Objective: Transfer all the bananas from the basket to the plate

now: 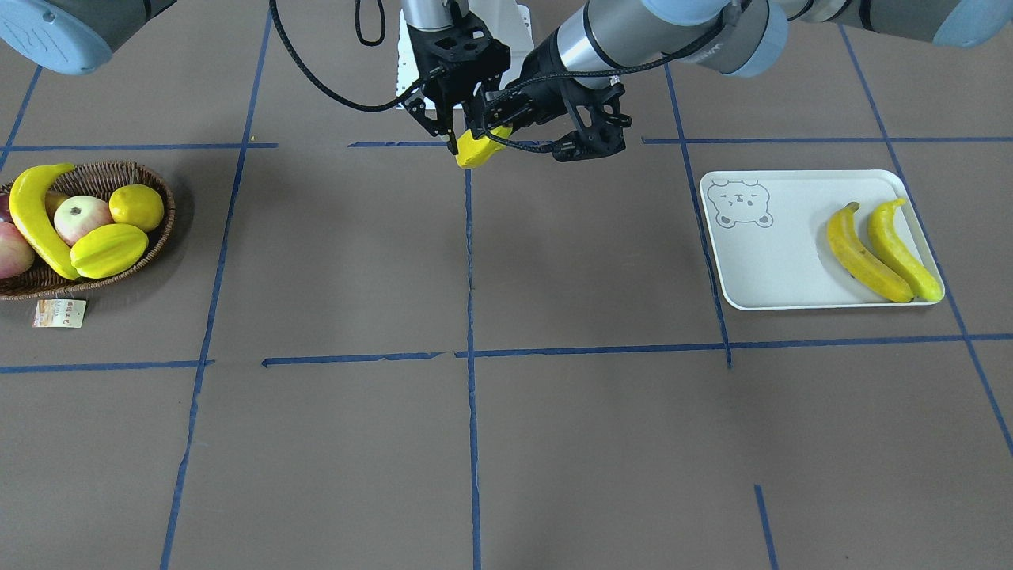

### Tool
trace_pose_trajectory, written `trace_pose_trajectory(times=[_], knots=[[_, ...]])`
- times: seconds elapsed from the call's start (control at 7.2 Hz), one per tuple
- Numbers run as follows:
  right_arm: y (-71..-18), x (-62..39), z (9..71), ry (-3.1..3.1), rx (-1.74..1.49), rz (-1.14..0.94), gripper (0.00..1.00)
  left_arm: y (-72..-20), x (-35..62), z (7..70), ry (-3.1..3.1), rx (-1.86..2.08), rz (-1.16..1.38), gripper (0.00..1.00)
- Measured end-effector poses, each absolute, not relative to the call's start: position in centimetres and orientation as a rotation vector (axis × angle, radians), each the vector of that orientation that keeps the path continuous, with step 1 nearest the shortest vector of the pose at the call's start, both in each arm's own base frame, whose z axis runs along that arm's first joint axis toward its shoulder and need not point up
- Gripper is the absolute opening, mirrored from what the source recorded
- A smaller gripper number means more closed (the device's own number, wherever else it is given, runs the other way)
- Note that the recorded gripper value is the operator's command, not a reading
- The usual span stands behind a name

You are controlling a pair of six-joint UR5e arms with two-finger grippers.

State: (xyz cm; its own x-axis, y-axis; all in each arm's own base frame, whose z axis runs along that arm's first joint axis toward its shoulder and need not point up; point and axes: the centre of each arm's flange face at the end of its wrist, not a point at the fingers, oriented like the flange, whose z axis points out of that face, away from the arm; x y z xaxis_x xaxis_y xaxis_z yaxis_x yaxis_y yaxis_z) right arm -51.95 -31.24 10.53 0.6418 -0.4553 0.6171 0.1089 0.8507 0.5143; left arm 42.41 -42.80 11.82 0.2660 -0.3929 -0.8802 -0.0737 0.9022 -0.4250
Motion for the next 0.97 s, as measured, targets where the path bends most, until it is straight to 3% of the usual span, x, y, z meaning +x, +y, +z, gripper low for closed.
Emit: trace_pose_trajectory(times=[0.28,0.42,0.56,0.97], knots=[[-31.24,-51.94,10.56,-0.817,0.461,-0.335,0.09,-42.69,42.41,11.81,1.302,-0.425,-0.224,0.0],[-31.22,-51.89,10.55,-0.818,0.461,-0.335,0.37,-42.63,42.35,11.73,1.313,-0.421,-0.217,0.0],[-31.2,-51.85,10.52,-0.819,0.461,-0.335,0.98,-42.6,42.3,11.71,1.319,-0.418,-0.213,0.0],[-31.1,-51.65,10.73,-0.82,0.462,-0.337,0.99,-42.78,42.22,11.88,1.319,-0.414,-0.216,0.0]])
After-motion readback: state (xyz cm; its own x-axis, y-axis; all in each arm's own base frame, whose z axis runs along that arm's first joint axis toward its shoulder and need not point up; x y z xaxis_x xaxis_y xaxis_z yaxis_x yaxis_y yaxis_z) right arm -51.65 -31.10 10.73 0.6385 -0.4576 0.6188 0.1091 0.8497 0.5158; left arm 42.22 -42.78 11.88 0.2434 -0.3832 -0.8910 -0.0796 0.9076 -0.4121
